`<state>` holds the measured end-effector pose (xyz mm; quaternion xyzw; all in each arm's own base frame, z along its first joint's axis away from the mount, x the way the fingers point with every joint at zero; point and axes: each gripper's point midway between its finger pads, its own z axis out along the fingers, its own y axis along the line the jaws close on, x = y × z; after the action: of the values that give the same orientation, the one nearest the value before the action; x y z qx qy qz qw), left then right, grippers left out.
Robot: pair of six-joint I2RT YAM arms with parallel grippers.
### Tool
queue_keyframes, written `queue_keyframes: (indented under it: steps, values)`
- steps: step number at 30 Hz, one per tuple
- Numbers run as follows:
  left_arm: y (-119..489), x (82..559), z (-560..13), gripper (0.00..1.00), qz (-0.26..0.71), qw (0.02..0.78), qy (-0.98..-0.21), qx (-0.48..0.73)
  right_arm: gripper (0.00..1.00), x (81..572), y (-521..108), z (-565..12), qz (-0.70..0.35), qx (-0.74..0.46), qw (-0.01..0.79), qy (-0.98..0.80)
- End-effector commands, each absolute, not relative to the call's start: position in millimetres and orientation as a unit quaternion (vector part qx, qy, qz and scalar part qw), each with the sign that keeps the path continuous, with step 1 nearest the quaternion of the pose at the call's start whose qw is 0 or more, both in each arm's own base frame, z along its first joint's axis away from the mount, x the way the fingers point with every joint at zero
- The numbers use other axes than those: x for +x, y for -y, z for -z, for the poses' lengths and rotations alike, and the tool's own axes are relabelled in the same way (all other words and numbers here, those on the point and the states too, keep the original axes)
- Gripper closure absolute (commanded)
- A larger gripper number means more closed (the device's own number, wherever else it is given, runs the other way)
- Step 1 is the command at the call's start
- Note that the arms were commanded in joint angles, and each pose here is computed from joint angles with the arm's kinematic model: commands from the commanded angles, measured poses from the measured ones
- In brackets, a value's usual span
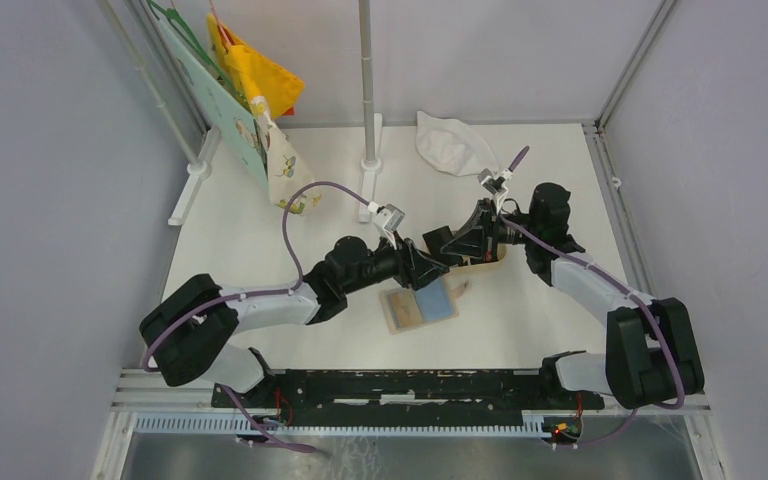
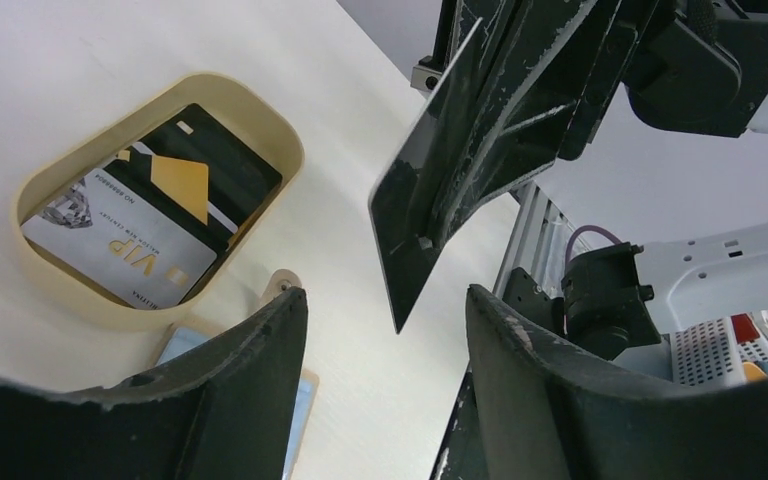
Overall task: Put the credit cards into the card holder
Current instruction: Insert the credit card into the card holder.
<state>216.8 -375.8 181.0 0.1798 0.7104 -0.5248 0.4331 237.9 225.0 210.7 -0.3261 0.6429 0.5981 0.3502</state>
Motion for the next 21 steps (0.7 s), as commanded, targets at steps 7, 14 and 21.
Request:
queue_keyframes:
  steps: [7,14,21]
  values:
    - [386,214,-219,0.78,0.591,0.432,-0.656,0.183,0.93,227,-232,-225,-0.599,-0.376,0.365,-0.605]
    - [378,208,-217,0.98,0.592,0.434,-0.648,0.201,0.79,226,-234,-221,-0.596,-0.388,0.361,-0.603]
    - [370,191,-203,0.98,0.579,0.413,-0.655,0.254,0.3,231,-232,-214,-0.552,-0.439,0.378,-0.599]
